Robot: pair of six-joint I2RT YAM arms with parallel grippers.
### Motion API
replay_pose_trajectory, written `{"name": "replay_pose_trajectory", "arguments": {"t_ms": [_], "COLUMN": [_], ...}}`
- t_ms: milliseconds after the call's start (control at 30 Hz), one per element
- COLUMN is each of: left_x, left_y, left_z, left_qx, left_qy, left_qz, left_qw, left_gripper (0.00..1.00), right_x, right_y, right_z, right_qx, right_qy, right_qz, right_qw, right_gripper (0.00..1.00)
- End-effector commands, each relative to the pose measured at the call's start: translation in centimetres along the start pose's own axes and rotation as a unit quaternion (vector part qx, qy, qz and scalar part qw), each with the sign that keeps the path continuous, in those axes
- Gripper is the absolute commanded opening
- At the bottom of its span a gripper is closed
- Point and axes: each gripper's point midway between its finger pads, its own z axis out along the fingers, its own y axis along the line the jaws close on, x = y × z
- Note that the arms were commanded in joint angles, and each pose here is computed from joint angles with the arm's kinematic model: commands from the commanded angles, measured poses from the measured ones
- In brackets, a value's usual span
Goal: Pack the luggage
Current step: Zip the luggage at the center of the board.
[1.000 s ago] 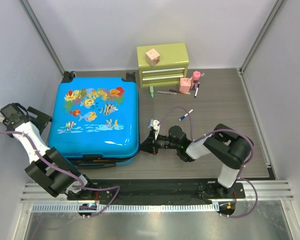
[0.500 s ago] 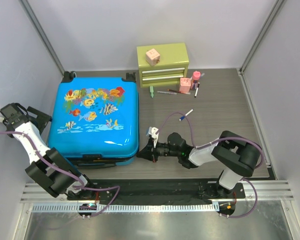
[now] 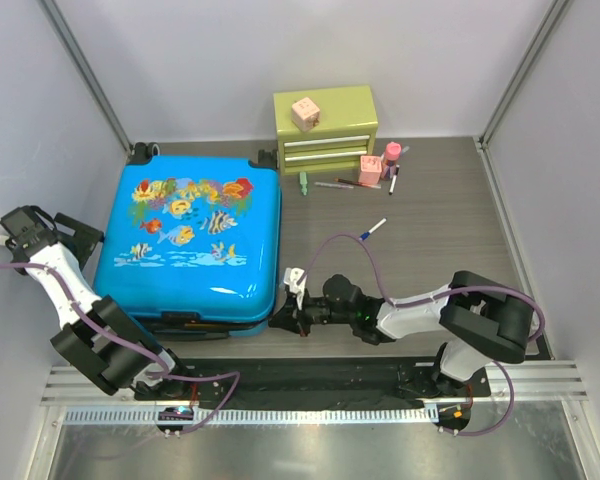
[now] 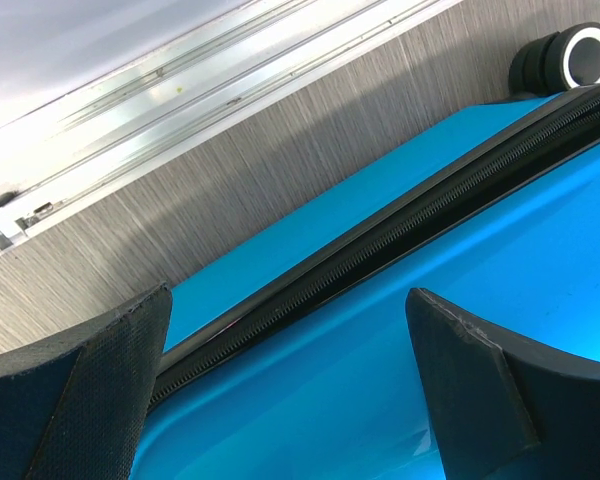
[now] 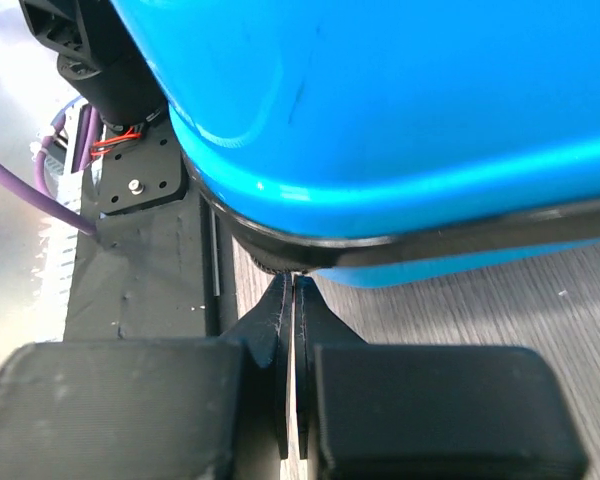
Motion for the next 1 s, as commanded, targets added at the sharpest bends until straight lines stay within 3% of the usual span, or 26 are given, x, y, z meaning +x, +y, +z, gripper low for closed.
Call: {"name": "replay_pose_trajectory", "arguments": {"t_ms": [0, 467, 667, 767, 967], "left_x": [0.8, 1.2, 1.3, 1.8, 3.7], "left_y": [-0.3, 0.5, 1.3, 2.1, 4.9], "left_z": [-1.7, -1.4, -1.3, -1.2, -0.6], "left_qx": [-0.002, -0.013, -0.026, -0.039, -0.084], "left_qy": [0.008, -0.001, -0.008, -0.010, -0.012], "left_qz": [0.008, 0.001, 0.012, 0.023, 0.032], "left_qw": [1.000, 1.000, 1.000, 0.999, 0.996], "left_gripper": [1.00, 1.00, 1.00, 0.94, 0.71], "right_x": [-1.7, -0.9, -0.7, -0.5, -0.8], "right_y": [2.9, 6.0, 6.5, 5.6, 5.3], "right_z": [0.6, 1.3, 1.6, 1.9, 1.9], "right_qx": [-0.037, -0.044, -0.034, -0.007, 0.004], "right_qy": [0.008, 0.060, 0.080, 0.101, 0.095], "right_qz": [-0.035, -0.057, -0.032, -0.025, -0.015], "right_qw": [0.999, 0.996, 0.996, 0.995, 0.995], "right_gripper": [0.02, 0.02, 0.01, 0.01, 0.01]}}
